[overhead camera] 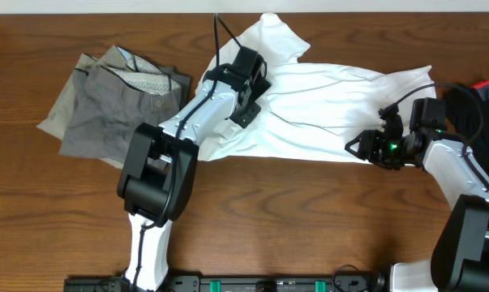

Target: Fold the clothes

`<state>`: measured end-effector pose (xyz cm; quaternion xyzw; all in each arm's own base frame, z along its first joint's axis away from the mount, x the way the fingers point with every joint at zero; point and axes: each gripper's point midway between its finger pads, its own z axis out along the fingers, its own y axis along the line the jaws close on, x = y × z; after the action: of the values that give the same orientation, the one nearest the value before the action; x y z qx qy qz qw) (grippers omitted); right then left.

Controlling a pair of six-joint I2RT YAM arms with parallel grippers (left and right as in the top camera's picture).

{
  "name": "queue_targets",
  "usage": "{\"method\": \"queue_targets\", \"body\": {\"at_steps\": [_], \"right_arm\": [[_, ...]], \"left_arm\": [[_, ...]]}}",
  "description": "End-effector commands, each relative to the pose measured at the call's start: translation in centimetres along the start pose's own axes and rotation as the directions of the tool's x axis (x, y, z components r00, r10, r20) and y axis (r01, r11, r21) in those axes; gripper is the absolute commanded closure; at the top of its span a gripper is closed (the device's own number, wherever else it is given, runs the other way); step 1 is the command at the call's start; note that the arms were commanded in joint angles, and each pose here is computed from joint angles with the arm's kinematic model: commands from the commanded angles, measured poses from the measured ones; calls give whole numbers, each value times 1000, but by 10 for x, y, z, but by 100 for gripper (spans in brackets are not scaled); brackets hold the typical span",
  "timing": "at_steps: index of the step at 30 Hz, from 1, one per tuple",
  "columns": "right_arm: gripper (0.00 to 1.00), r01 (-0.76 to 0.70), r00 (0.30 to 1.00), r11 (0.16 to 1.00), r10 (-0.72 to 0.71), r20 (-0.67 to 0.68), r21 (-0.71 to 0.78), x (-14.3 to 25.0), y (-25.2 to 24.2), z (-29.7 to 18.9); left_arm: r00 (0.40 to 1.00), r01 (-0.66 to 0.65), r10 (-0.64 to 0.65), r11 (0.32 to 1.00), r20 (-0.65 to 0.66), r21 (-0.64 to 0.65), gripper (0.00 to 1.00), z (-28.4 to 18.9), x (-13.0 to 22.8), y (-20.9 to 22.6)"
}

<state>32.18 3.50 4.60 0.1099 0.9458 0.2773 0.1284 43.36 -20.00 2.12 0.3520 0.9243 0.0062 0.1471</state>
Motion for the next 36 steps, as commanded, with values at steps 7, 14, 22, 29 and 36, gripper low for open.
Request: {"method": "queue_targets", "body": {"at_steps": [7, 14, 22, 29, 36], "right_arm": [[48, 10, 1000, 1000, -10, -2, 2, -2, 2, 1], [48, 10, 1000, 1000, -10, -2, 7, -2, 1, 1], [48, 8, 1000, 999, -8, -1, 33, -2, -3, 1], [44, 8, 1000, 995, -9, 12, 104, -5, -15, 0], [36, -36, 997, 995, 30, 65, 96, -18, -14, -1]], "left_arm": [[993, 103, -100, 993, 58, -61, 94, 31, 8, 48], [969, 188, -162, 973, 186, -136, 94, 33, -6, 100], [941, 246, -179, 945, 288, -216, 94, 6, -31, 140], [934, 314, -252, 917, 254, -246, 73, -62, -20, 140], [900, 435, -426, 881, 90, -185, 50, -132, 40, 100]]}}
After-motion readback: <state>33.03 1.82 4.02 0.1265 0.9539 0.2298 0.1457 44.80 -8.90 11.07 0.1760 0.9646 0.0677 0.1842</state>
